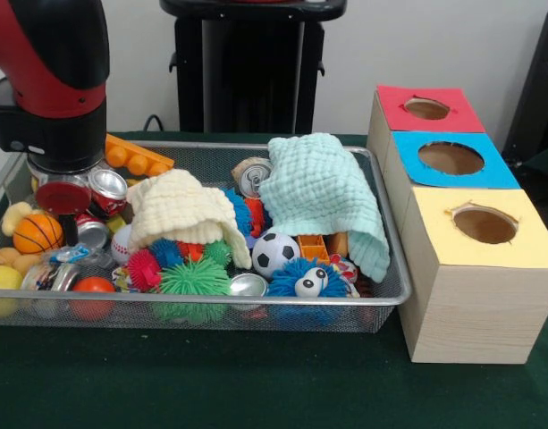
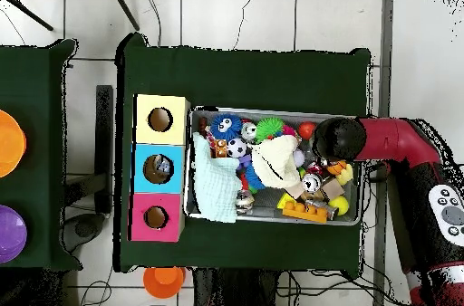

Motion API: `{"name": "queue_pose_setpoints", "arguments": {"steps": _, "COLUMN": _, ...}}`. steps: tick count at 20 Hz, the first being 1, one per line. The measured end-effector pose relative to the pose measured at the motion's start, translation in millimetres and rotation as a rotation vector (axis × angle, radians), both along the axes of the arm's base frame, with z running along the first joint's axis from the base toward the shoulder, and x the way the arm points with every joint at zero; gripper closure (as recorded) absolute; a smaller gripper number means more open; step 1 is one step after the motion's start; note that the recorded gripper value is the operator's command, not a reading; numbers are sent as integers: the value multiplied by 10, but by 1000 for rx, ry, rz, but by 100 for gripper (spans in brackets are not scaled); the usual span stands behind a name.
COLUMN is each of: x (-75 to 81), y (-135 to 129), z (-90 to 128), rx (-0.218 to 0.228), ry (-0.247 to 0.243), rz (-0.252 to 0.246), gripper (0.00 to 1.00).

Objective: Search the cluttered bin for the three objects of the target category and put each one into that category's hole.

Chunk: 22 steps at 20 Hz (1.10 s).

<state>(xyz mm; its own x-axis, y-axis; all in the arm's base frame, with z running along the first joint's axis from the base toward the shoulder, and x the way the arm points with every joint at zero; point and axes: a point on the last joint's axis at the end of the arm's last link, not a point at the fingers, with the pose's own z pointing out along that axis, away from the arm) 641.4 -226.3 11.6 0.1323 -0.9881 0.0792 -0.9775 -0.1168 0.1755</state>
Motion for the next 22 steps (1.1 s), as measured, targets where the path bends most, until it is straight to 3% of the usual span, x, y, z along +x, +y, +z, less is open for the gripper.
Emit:
{"name": "queue_pose_setpoints", "arguments": {"steps": 10, "x": -23, "y": -25, "z": -9, "rx": -1, "ry": 4, "rz": -5, "gripper": 0}}
{"name": "queue_pose_setpoints", "arguments": {"steps": 22, "x": -31, "y": -37, "z": 161, "rx": 69, "ry": -52, "rz": -45, "gripper": 0}}
